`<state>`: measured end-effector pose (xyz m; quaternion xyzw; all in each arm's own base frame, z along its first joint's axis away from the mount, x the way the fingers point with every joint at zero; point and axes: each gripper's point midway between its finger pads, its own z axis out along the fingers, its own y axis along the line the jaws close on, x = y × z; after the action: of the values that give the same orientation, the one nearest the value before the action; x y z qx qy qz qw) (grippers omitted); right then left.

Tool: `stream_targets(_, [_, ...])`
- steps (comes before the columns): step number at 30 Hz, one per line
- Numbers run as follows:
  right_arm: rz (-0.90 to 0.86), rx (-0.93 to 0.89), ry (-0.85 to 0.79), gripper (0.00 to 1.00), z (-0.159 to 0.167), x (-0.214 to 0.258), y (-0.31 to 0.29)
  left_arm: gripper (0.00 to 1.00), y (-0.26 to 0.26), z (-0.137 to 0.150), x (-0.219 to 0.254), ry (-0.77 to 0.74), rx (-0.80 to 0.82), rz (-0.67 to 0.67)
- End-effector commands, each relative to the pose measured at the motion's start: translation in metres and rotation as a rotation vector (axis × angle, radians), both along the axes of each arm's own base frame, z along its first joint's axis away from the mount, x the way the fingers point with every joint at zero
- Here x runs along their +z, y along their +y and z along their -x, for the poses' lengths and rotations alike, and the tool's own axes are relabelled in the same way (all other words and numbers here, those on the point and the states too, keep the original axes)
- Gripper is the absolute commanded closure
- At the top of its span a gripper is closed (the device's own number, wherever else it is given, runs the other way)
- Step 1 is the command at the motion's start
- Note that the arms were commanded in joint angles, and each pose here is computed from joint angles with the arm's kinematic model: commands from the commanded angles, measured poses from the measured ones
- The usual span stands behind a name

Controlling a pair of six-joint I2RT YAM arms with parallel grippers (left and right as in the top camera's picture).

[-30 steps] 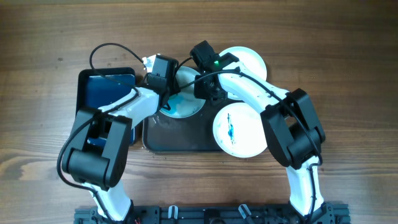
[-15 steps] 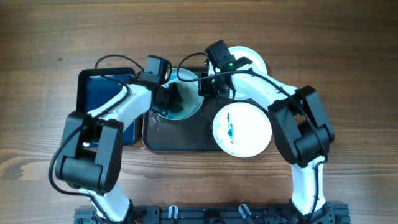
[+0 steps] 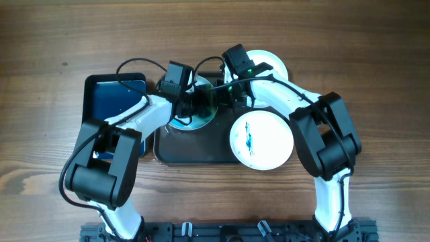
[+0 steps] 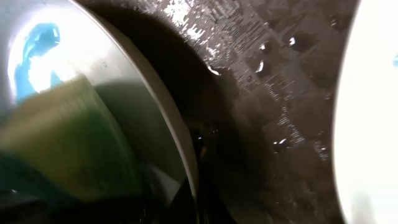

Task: Clean dirty plates on tray and stack at the side
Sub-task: 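Scrub the left plate again with the sponge, right gripper holding the rim, then lift the cleaned plate with the right gripper and place it right of the tray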

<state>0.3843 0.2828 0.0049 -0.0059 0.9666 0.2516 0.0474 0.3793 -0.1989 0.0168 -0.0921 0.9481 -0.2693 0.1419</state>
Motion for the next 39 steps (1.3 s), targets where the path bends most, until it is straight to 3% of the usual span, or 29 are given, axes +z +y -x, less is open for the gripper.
stream_targets(1, [-0.057, 0.045, 0.039, 0.96, 0.014, 0.000, 0.016, 0.96, 0.008, -0.006, -0.009, 0.009, 0.105, -0.047])
stream_targets(6, [-0.048, 0.043, 0.035, 0.96, 0.013, -0.001, 0.014, 0.96, 0.029, -0.015, -0.013, -0.021, 0.188, -0.146])
stream_targets(11, [-0.025, 0.039, 0.038, 0.96, 0.014, -0.004, 0.010, 0.96, 0.097, -0.020, 0.000, -0.068, 0.351, -0.458])
stream_targets(13, [-0.019, 0.036, 0.035, 0.96, 0.014, -0.004, 0.009, 0.96, 0.119, -0.014, 0.005, -0.063, 0.389, -0.563])
stream_targets(17, [-0.019, 0.037, 0.034, 0.96, 0.014, -0.004, 0.009, 0.96, 0.132, 0.017, -0.007, 0.053, 0.307, -0.663])
stream_targets(19, [-0.018, 0.037, 0.035, 0.96, 0.014, -0.004, 0.009, 0.96, 0.122, 0.039, -0.015, 0.153, 0.242, -0.613])
stream_targets(22, [-0.019, 0.041, 0.033, 0.96, 0.014, -0.004, 0.009, 0.96, 0.065, 0.063, -0.018, 0.243, -0.027, -0.337])
stream_targets(25, [-0.018, 0.043, 0.031, 0.96, 0.014, -0.004, 0.009, 0.96, 0.013, 0.073, 0.000, 0.205, -0.271, -0.063])
stream_targets(28, [-0.018, 0.049, 0.030, 0.96, 0.014, -0.004, 0.009, 0.96, -0.001, 0.057, 0.009, 0.110, -0.307, 0.003])
stream_targets(33, [-0.011, 0.056, 0.035, 0.96, 0.016, -0.005, 0.008, 0.96, 0.055, -0.016, 0.010, -0.053, 0.060, -0.222])
stream_targets(39, [0.004, 0.051, 0.032, 0.96, 0.015, -0.006, 0.006, 0.96, 0.112, -0.054, 0.061, -0.085, 0.227, -0.332])
